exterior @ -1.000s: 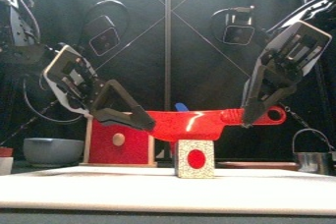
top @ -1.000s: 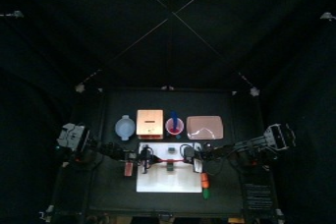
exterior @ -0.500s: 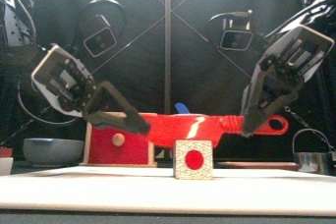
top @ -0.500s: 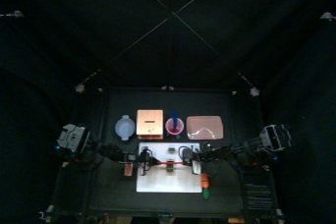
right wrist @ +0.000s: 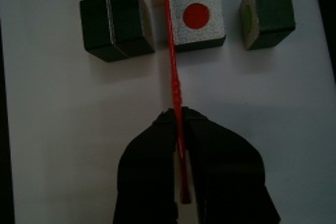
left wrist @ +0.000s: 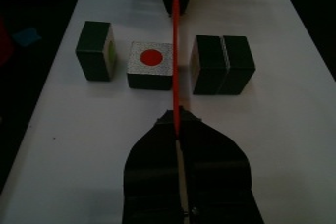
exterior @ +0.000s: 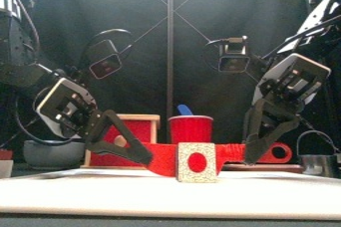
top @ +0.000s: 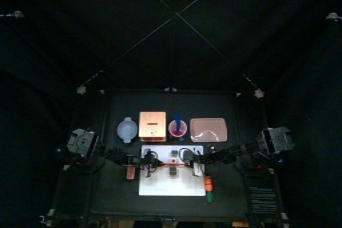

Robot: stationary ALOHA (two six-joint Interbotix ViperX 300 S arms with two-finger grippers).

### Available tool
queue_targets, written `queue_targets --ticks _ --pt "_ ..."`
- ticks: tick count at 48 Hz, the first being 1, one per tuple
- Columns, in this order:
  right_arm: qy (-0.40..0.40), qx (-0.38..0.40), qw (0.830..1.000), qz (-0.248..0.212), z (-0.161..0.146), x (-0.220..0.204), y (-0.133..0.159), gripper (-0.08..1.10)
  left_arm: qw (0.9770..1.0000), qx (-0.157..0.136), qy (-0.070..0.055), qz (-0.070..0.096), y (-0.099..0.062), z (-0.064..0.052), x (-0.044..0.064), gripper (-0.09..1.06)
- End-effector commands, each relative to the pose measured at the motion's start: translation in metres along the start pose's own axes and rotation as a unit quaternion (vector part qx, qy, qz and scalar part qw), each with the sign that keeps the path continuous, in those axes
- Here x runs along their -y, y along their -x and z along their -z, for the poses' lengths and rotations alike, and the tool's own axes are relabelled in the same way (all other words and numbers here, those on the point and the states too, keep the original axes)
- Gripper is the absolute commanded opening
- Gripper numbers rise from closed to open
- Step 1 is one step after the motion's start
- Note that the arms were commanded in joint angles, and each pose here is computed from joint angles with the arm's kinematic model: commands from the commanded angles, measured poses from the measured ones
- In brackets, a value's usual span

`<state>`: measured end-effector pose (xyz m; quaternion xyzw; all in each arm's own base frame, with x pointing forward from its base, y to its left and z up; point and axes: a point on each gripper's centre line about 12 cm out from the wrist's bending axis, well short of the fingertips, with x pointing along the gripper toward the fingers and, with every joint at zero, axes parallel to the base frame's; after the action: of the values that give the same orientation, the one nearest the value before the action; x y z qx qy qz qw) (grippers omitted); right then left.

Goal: Cut the sushi into 4 pieces with the knife
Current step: Cut the sushi into 4 pieces

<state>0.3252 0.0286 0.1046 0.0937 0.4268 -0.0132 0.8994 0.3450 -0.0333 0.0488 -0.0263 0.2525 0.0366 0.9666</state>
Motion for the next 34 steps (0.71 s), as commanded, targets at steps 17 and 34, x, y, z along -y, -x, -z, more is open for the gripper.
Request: queue_targets --ticks 17,34 --pt "0.002 0.058 0.998 -0.006 -0.029 -0.003 0.034 0.02 0.9981 0.06 -0.013 0.004 0.021 -0.045 -0.005 0.07" --pt "0.029 0.084 0.995 -0.047 -0.033 -0.035 0.054 0.02 0.9923 0.095 -0.041 0.067 0.036 -0.064 0.037 0.07"
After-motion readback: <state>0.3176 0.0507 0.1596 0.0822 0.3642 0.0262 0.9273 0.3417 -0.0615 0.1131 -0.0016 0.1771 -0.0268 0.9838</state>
